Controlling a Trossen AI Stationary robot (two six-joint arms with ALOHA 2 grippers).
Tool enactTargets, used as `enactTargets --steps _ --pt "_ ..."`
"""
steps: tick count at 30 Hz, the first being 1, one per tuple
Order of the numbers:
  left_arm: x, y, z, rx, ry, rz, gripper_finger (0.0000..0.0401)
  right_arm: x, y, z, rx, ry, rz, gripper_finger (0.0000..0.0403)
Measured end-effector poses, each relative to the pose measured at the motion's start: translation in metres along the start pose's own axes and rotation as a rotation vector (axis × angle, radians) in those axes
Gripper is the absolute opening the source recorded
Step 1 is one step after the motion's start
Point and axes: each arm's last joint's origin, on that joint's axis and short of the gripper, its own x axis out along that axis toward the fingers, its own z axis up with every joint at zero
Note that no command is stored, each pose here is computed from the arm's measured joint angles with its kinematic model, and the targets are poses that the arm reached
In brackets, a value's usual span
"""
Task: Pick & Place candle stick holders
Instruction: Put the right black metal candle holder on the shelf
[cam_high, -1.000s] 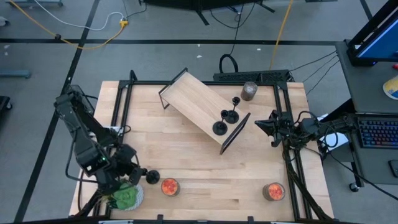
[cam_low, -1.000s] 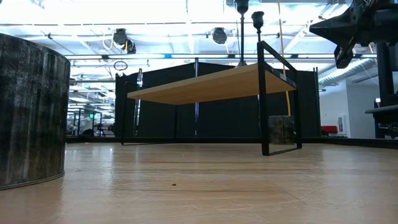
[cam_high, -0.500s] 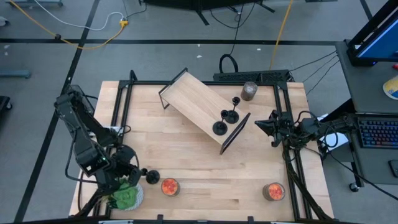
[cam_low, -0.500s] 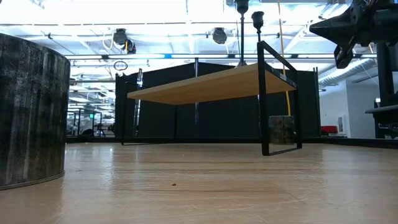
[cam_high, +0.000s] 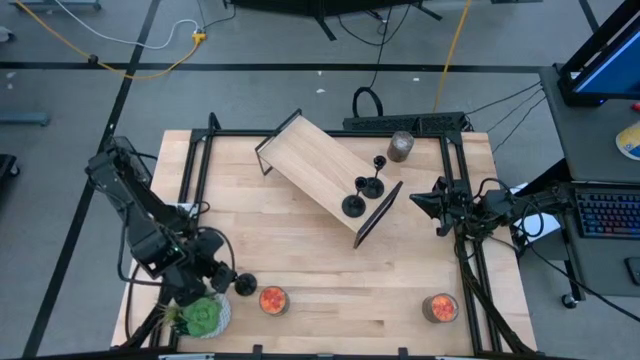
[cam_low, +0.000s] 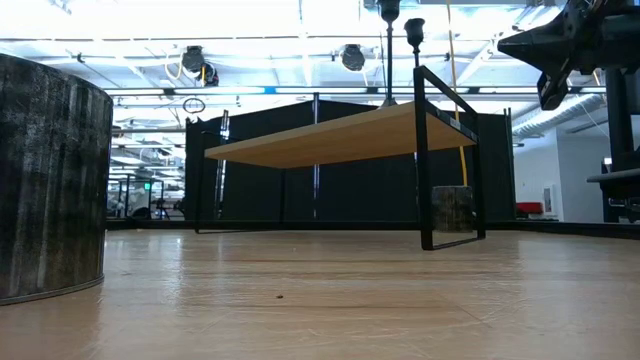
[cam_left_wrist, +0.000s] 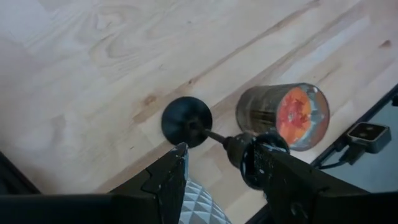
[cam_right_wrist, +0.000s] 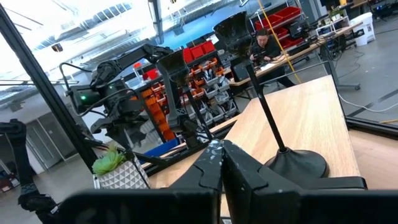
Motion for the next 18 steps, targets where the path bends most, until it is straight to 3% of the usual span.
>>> enactTargets --steps 12,18 --pt "0.020 -0.007 0.003 0.002 0.054 0.117 0.0184 0.000 0.000 0.000 -0.006 0.000 0.000 0.0000" --pt "0.024 -0.011 0.005 0.001 0.054 0.124 0.0104 0.000 0.000 0.000 -0.006 0.000 0.000 0.0000"
